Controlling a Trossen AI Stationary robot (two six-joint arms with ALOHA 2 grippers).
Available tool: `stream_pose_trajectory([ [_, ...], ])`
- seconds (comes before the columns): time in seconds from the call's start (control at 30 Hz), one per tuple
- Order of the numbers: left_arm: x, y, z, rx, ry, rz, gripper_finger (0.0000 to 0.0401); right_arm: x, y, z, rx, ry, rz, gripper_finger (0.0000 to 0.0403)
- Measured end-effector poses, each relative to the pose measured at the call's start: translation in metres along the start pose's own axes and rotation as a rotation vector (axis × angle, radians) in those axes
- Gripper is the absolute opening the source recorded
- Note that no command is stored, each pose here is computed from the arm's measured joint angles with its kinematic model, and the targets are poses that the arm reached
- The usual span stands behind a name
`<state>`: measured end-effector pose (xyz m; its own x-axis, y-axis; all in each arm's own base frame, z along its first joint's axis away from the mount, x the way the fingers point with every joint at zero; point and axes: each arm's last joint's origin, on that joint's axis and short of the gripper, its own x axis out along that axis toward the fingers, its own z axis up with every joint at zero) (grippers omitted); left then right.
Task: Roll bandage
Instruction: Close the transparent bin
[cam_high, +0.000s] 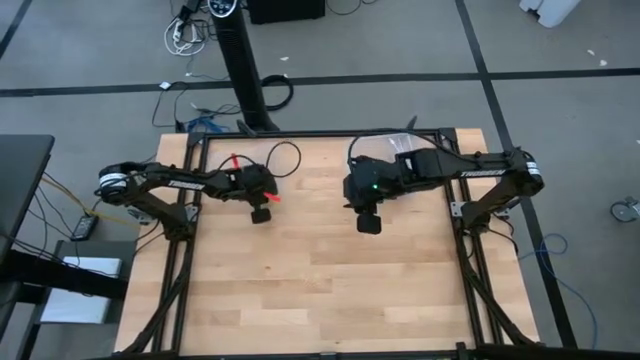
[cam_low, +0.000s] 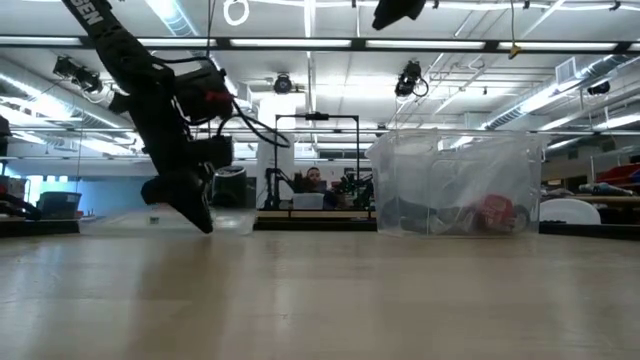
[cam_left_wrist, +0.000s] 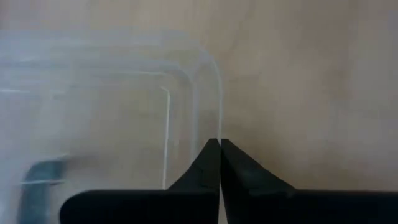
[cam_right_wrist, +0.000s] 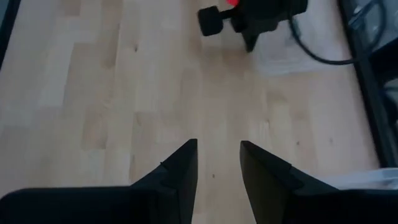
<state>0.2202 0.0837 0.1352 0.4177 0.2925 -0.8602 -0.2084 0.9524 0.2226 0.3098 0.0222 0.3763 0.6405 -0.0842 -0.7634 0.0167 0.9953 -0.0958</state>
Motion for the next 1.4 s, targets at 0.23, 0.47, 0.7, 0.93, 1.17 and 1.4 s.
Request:
stream_pose_trajectory([
  [0.23,-0.043,0.001,0.024,-0.068,-0.232,-0.022,0.0002,-0.027,0.021,-0.002,-0.027,-0.081,-0.076,0.0123],
  [0.47,-0.102,0.003,0.042,-0.107,-0.493,-0.023,0.0001,-0.055,0.039,-0.008,0.004,-0.190,-0.157,0.0123],
  [0.7,-0.166,0.003,0.048,-0.134,-0.798,-0.037,0.0001,-0.027,0.047,-0.022,0.060,-0.311,-0.285,0.0123],
  [0.93,-0.199,-0.005,0.050,-0.109,-1.026,-0.131,0.0000,0.026,0.046,-0.039,0.043,-0.632,-0.259,0.0123],
  [1.17,-0.210,-0.017,0.054,-0.059,-1.134,-0.219,0.0000,0.066,0.022,-0.051,0.045,-0.909,-0.348,0.0123],
  [1.4,-0.222,-0.026,0.057,-0.041,-1.238,-0.273,0.0000,0.092,-0.007,-0.044,0.114,-0.973,-0.267,0.0130],
])
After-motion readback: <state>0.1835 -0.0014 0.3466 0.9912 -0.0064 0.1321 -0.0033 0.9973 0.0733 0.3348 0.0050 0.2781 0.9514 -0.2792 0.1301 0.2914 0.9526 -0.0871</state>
